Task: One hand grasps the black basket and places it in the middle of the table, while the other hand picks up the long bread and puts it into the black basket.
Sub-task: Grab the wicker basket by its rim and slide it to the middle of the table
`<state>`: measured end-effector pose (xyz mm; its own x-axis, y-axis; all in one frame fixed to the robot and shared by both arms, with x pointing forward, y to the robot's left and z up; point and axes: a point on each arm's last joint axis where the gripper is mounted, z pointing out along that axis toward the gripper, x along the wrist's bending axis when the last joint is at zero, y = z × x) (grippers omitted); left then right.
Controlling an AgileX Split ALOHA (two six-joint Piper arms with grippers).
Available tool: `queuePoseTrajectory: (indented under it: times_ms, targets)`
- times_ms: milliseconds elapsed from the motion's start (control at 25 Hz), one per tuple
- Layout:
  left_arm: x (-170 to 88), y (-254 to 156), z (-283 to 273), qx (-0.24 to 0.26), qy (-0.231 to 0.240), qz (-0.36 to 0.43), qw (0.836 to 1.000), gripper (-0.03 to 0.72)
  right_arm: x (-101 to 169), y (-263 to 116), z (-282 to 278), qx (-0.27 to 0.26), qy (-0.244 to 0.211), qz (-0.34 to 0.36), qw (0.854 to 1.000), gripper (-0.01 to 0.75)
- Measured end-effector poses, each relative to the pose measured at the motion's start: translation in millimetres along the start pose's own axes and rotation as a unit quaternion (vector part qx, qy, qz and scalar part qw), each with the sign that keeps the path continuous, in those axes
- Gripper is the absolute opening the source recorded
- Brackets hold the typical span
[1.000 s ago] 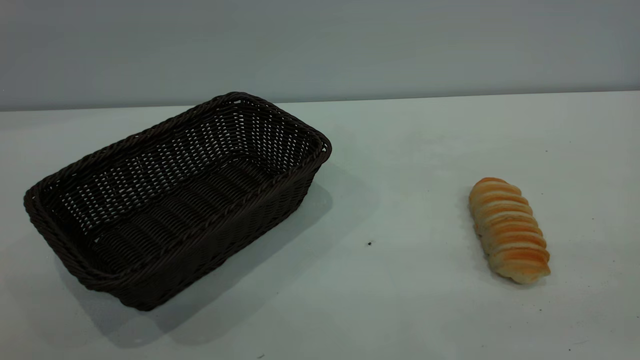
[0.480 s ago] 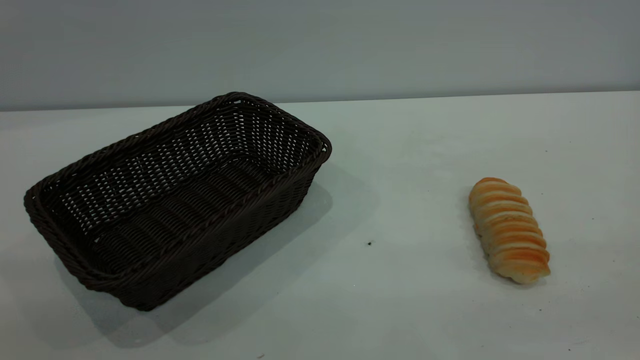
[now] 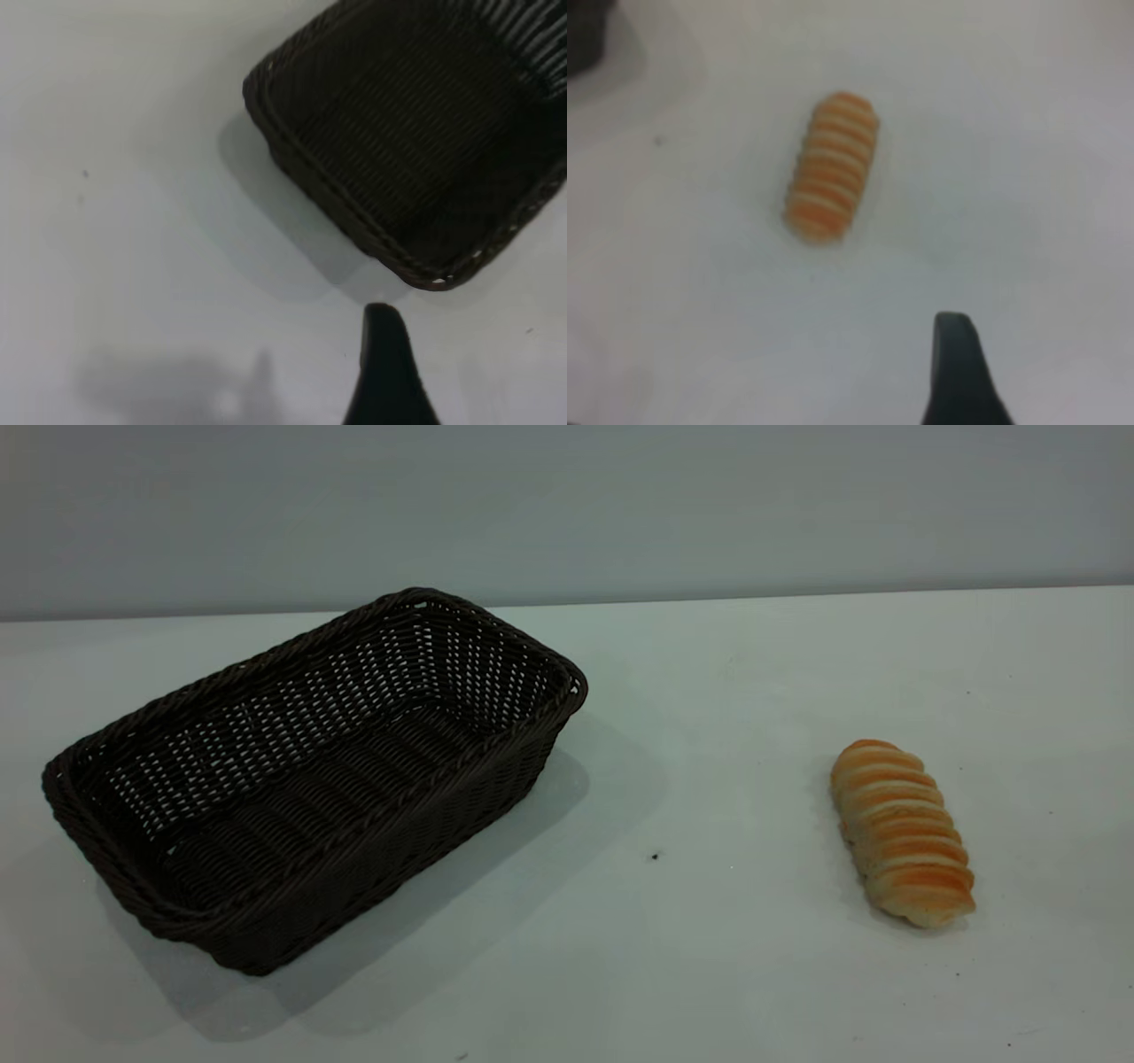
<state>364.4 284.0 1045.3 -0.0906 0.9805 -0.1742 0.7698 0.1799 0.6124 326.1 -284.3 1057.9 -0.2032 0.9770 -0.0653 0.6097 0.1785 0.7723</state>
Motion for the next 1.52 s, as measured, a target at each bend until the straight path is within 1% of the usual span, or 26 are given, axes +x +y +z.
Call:
queuePoseTrajectory:
  times_ms: [160, 240, 400, 680, 960, 1360, 1440, 1520]
  targets:
    - [-7.6, 22.2, 43.8, 0.077, 0.026, -0.031, 0.996, 0.559, 1.1, 6.3, 25.0, 0.048, 0.005, 0.000, 0.999, 0.455]
    - [-10.3, 29.6, 65.0, 0.111, 0.039, -0.038, 0.992, 0.559, 2.0, 8.2, 31.2, 0.055, 0.010, 0.004, 0.998, 0.455]
    - [-12.5, 34.7, 100.2, 0.168, 0.061, -0.052, 0.983, 0.559, 3.4, 10.3, 33.7, 0.049, 0.016, 0.013, 0.999, 0.455]
    - [-9.8, 22.4, 156.7, 0.230, 0.091, -0.079, 0.966, 0.559, 4.4, 11.6, 33.7, 0.043, 0.022, 0.021, 0.999, 0.455]
    - [-7.8, 11.9, 197.0, 0.237, 0.096, -0.097, 0.962, 0.559, 5.1, 12.3, 33.7, 0.039, 0.026, 0.026, 0.999, 0.455]
    - [-9.0, 10.6, 220.1, 0.205, 0.081, -0.118, 0.968, 0.555, 5.3, 12.3, 33.7, 0.039, 0.026, 0.027, 0.999, 0.455]
    - [-8.8, 9.4, 224.2, 0.202, 0.080, -0.122, 0.968, 0.535, 5.3, 12.3, 33.7, 0.039, 0.026, 0.027, 0.999, 0.455]
    - [-8.1, 7.1, 229.4, 0.202, 0.080, -0.123, 0.968, 0.499, 5.3, 12.3, 33.7, 0.039, 0.026, 0.027, 0.999, 0.455]
